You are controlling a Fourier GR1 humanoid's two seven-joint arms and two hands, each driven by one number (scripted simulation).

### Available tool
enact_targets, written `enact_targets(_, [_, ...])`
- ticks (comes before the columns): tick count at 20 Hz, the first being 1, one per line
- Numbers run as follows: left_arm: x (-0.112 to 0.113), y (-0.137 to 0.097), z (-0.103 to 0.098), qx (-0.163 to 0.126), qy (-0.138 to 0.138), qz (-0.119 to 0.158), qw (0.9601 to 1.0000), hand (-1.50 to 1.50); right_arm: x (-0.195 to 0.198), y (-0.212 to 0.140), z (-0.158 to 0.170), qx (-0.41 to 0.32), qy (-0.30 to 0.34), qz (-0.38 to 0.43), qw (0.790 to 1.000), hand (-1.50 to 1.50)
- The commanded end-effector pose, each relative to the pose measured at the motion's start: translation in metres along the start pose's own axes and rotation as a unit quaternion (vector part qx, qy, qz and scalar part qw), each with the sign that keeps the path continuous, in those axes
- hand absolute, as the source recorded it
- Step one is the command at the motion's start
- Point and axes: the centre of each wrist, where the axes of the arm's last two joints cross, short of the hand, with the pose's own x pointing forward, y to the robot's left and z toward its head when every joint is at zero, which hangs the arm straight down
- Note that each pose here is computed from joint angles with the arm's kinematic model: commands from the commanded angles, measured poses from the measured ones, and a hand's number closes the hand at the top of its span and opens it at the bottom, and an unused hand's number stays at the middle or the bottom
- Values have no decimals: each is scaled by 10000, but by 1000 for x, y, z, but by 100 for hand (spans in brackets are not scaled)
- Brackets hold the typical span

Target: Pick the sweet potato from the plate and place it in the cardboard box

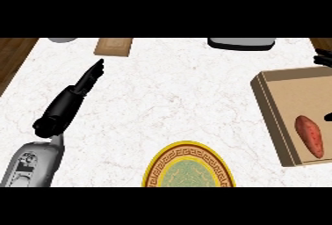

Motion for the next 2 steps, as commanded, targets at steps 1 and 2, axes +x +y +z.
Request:
enact_targets(1, [0, -3, 2, -47, -87, -5, 10000, 0, 3, -20, 3, 35, -494, -1570, 9864, -150])
enact_targets(2, [-3, 0, 5, -27, 1, 25, 10000, 0, 8, -33, 14, -154, -515, -1574, 9861, -150])
